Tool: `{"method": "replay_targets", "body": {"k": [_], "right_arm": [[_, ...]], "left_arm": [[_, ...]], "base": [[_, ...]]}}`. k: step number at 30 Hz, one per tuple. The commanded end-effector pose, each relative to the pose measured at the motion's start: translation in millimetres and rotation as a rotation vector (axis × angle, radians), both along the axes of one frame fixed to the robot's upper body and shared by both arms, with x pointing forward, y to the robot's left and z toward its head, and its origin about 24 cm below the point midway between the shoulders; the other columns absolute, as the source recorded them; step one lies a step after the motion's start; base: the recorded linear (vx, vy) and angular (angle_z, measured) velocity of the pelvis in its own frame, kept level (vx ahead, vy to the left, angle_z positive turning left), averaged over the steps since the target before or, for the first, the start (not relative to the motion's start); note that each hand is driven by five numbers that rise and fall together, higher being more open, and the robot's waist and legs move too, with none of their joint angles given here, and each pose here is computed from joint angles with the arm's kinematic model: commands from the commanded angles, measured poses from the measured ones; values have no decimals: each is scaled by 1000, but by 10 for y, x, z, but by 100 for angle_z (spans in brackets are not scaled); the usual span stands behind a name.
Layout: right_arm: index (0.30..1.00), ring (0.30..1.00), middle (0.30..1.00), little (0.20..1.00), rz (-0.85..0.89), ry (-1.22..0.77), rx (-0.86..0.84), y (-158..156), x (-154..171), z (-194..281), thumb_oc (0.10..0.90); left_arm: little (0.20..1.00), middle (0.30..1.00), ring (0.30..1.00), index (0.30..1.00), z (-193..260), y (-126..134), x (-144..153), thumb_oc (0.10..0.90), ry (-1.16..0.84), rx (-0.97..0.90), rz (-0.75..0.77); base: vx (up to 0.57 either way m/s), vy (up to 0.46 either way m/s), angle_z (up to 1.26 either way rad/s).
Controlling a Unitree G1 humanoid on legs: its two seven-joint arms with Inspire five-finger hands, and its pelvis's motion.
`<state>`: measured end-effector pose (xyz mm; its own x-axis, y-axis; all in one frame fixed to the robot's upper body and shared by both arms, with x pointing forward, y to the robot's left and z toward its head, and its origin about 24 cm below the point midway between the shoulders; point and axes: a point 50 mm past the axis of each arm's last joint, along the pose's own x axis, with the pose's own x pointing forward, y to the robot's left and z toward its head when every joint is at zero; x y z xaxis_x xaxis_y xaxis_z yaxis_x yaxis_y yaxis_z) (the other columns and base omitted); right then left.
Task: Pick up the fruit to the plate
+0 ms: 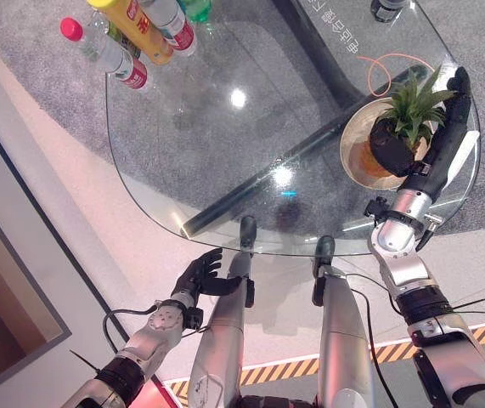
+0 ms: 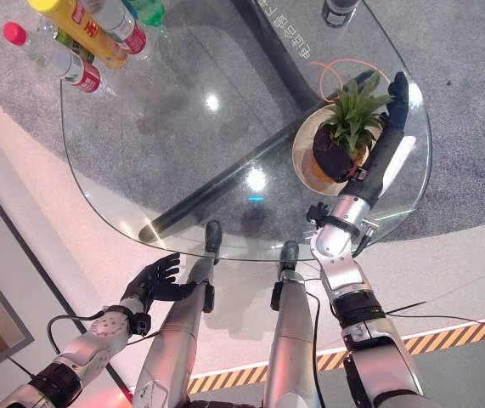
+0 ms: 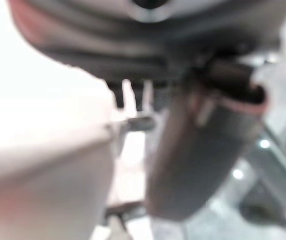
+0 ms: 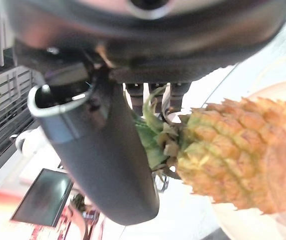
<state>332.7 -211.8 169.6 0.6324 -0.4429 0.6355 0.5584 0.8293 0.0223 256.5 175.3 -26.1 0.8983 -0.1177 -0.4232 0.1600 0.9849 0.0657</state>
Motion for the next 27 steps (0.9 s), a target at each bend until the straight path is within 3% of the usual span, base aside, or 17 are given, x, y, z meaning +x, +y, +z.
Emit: {"method": "replay_targets", "body": {"k": [1,14,27], "right_arm": [[900,900,900,900,70,-311,-149,77,-176,672,800],[900,900,900,900,98,-388,-271,231,-274,851,800],[900,900,900,900,77,-399,-270,215,-312,827,800]], "left_arm": [[900,900,900,900,87,-29,-27,800,-80,-37,-9],[900,900,900,900,76,12,-55,800,-72,-43,3],[900,900,900,900,50,50,-91,800,-65,-39,12]], "base": [[13,35,1],[8,17,1],[-2,-2,0]]}}
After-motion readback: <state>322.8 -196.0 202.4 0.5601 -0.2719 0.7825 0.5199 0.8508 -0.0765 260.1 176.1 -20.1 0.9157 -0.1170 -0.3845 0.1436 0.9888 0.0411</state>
